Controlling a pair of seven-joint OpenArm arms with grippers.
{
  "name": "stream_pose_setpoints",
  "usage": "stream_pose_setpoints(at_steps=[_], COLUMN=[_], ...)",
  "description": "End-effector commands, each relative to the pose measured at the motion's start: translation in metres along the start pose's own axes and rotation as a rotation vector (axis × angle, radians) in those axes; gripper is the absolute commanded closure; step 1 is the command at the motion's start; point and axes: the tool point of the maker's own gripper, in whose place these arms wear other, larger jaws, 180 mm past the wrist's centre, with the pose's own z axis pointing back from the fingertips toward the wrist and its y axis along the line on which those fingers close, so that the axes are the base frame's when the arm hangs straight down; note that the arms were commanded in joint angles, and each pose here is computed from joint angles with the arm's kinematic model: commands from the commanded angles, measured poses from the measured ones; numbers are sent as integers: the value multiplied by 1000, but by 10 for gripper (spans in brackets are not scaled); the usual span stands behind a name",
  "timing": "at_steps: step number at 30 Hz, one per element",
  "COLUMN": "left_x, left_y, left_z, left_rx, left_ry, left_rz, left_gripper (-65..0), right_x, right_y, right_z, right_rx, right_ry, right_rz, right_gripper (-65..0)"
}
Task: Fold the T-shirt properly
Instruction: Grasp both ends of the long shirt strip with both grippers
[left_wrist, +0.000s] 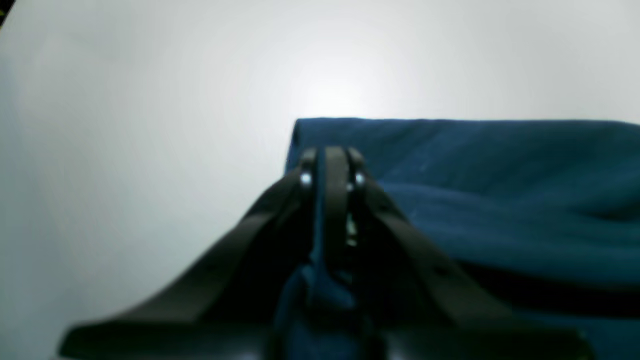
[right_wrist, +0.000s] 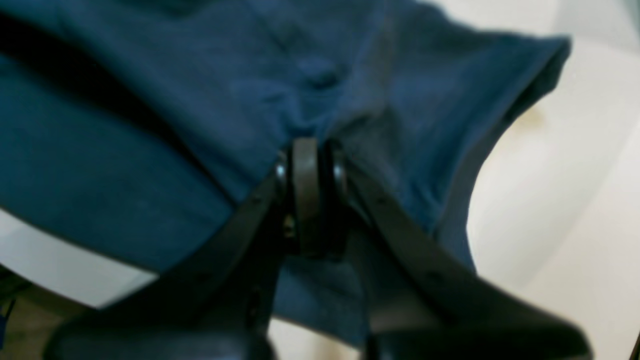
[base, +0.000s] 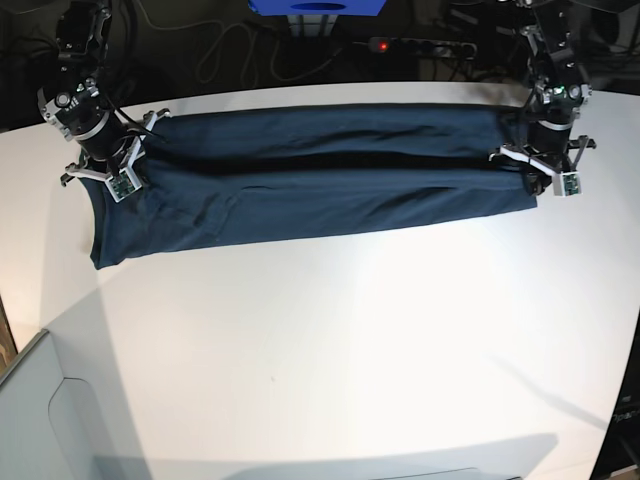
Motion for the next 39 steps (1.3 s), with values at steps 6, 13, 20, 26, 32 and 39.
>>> stream_pose_setpoints(at_steps=[6, 13, 20, 26, 32, 39], left_x=[7, 27, 34, 28, 14, 6], left_y=[6, 3, 1, 1, 3, 0], left_z=[-6, -15, -20, -13, -11, -12], left_rx=[10, 6, 5, 4, 7, 5], left_ry=[-24, -70, -86, -70, -39, -20], left_rz=[4, 21, 30, 17, 18, 37], left_gripper=[0, 0, 0, 0, 0, 0], right_x=[10, 11, 11, 0, -8, -8], right_y=[-2, -2, -14, -12, -11, -12], right_z=[3, 14, 25, 21, 17, 18], right_rx=[5, 8, -51, -38, -26, -30], right_ry=[-41, -49, -62, -40, -22, -19], right_rz=[14, 35, -9, -29, -47, -45], right_gripper=[-1, -1, -1, -1, -2, -224])
